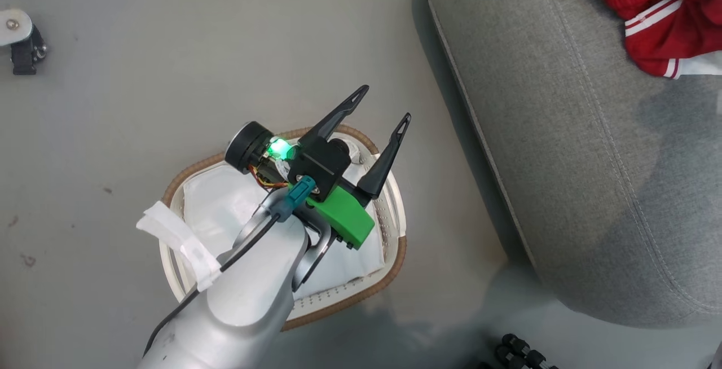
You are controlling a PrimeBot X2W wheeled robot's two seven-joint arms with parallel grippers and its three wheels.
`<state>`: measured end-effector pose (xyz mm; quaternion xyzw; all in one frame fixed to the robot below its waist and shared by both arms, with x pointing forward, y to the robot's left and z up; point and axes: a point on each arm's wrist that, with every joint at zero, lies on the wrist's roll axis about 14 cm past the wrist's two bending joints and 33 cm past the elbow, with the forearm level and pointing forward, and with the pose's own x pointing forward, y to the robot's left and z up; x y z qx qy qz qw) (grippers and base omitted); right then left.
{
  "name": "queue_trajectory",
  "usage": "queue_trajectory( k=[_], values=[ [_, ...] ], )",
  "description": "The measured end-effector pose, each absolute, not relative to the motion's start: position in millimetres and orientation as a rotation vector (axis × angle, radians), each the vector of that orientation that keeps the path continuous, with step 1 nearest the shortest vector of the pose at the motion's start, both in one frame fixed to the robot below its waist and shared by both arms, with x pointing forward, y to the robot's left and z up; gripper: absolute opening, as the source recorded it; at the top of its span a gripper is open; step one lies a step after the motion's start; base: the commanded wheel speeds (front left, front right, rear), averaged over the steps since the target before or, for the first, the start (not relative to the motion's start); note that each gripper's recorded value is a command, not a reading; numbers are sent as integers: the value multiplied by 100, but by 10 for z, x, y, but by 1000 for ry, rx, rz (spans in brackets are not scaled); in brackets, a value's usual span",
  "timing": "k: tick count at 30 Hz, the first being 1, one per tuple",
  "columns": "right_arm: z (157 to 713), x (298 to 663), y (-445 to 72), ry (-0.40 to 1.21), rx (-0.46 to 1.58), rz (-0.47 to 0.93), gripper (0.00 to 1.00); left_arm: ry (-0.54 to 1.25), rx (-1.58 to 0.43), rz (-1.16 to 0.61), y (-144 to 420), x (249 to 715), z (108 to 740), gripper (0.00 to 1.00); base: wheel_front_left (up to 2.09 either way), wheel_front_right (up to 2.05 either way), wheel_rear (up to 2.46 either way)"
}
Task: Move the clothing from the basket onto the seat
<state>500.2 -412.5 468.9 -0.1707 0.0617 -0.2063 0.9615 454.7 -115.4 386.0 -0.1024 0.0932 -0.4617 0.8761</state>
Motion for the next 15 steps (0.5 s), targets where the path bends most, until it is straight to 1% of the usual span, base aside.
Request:
queue_trajectory(
  k=[15],
  values=[
    [4998,4491,-3920,65,-378,-369,100,124,-248,-911,-1063,4458,4402,100,0,0,0]
  ],
)
